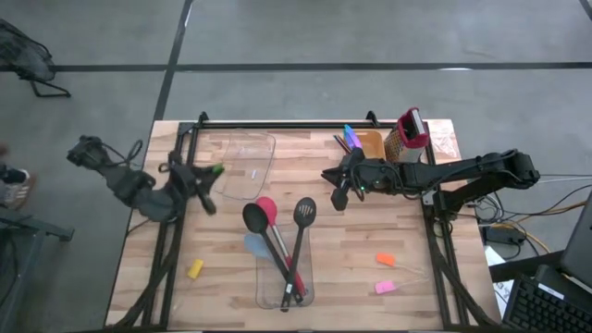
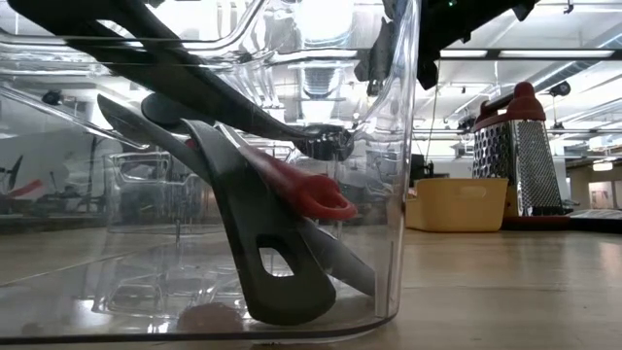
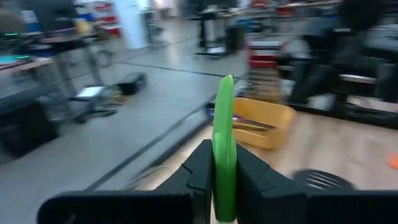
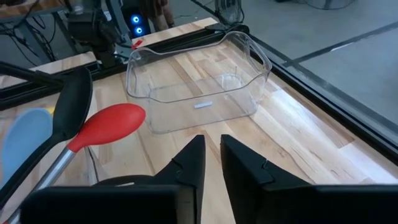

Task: Pick & Place Kitchen Items
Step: Put the green spatula into the top transparent bin, then put the yellow spatula into the top transparent bin

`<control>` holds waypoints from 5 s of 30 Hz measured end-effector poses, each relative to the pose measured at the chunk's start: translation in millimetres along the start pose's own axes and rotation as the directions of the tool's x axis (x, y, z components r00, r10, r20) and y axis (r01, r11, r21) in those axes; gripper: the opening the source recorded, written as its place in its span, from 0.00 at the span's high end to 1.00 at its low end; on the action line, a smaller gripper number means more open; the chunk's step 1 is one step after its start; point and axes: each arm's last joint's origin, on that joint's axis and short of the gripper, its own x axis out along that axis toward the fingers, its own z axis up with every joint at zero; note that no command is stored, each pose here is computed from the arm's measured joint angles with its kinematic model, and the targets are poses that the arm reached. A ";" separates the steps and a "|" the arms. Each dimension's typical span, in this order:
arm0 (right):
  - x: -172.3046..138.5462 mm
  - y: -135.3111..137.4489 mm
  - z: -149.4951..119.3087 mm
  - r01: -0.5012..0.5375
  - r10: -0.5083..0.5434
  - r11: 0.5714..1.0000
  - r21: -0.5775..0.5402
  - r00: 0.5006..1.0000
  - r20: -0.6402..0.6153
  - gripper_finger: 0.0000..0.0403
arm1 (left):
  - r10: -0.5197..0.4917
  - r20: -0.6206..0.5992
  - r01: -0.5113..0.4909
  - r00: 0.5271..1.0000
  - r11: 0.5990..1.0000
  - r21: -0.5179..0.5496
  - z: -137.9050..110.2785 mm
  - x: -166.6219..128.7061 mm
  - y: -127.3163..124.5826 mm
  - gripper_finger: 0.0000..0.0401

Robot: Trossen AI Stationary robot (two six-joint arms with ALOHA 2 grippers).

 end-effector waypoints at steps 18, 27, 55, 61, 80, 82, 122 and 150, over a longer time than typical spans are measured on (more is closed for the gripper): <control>0.0 0.4 1.2 -0.003 0.004 1.000 -0.026 1.000 0.012 0.78 | 0.241 -0.181 -0.255 0.954 0.965 -0.061 -17.4 92.6 47.2 0.86; 0.0 0.4 1.2 -0.003 0.004 0.999 -0.037 1.000 0.012 0.79 | 0.177 -0.312 -0.232 0.934 0.961 -0.148 -54.8 129.5 70.6 0.91; 0.2 0.1 0.2 -0.002 0.003 0.999 -0.046 1.000 0.009 0.85 | 0.005 -0.548 -0.137 0.836 0.970 -0.200 -80.4 139.7 70.7 0.59; 0.2 0.0 -0.2 -0.002 0.002 0.999 -0.046 1.000 0.007 0.82 | -0.130 -0.591 -0.012 0.796 0.973 -0.229 -48.1 109.1 64.8 0.51; 0.4 -0.3 -1.6 -0.001 0.001 0.999 -0.049 1.000 0.000 0.84 | -0.319 -0.778 0.017 0.542 0.929 -0.369 -72.4 10.5 -2.5 0.50; 0.4 -0.3 -1.6 -0.001 0.001 0.999 -0.049 1.000 0.000 0.86 | -0.323 -0.793 -0.015 0.517 0.923 -0.385 -77.3 1.6 -11.9 0.50; 2.0 -3.0 -12.2 0.005 -0.005 1.000 -0.003 1.000 -0.028 0.79 | -0.024 -0.996 -0.189 0.083 0.981 -0.040 -183.4 -55.2 -112.2 0.50; 2.9 -4.6 -18.0 0.012 -0.011 1.000 0.015 0.999 -0.043 0.88 | -0.081 -0.986 -0.017 0.149 0.996 -0.085 -197.3 -50.8 -105.8 0.90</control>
